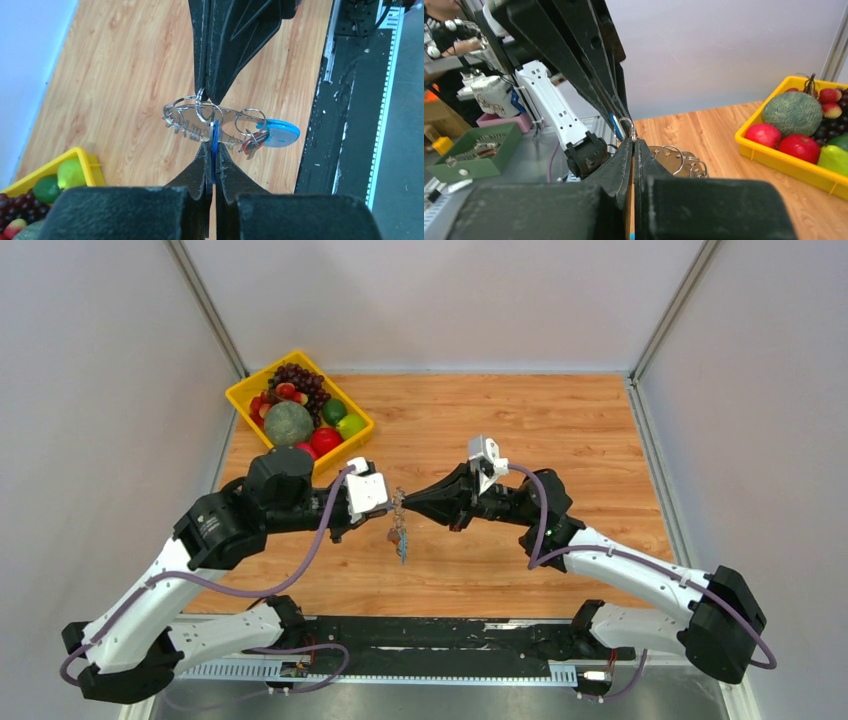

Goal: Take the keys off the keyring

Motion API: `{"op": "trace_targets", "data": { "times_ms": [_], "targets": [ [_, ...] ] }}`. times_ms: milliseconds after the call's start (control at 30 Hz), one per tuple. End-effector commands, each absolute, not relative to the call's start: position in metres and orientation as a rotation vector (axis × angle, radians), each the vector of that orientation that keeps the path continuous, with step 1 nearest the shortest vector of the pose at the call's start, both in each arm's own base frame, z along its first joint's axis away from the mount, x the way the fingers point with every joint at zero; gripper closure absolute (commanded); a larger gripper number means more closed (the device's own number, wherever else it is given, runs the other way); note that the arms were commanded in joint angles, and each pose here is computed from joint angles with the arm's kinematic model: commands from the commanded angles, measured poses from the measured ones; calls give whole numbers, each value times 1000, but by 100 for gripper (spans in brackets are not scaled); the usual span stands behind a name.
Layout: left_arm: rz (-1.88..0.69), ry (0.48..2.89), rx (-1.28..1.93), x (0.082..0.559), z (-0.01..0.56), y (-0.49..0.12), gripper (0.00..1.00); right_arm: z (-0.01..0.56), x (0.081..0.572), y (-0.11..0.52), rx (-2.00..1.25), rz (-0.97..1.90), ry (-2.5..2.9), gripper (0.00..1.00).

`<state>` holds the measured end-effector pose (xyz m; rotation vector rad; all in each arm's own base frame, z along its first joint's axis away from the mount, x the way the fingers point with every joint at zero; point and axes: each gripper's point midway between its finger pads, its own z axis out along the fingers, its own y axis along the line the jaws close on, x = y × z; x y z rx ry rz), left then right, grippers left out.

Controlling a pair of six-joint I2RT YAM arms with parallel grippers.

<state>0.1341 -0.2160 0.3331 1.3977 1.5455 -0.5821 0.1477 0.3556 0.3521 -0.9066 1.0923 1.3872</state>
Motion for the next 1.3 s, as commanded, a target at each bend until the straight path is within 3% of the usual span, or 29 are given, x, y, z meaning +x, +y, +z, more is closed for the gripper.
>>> {"op": "trace_targets", "data": {
  "times_ms": [0, 333, 633, 900, 1267],
  "targets": [
    [-577, 1542, 1393, 142, 323, -226, 100, 391, 141, 346, -757, 1505, 982, 100],
    [-605, 1629, 1406, 152, 289, -242, 100, 406, 148, 323, -603, 1463, 922, 100],
    [-679, 1631, 1337, 155, 292, -258, 100, 375, 177, 317, -567, 1262, 1110, 100],
    [-511, 1645, 1206, 181, 316, -241, 100, 357, 170, 307, -555, 1268, 1117, 100],
    [-252, 2018, 826, 238, 266, -209, 100, 345, 207, 261, -318, 1011, 1238, 100]
  ]
}}
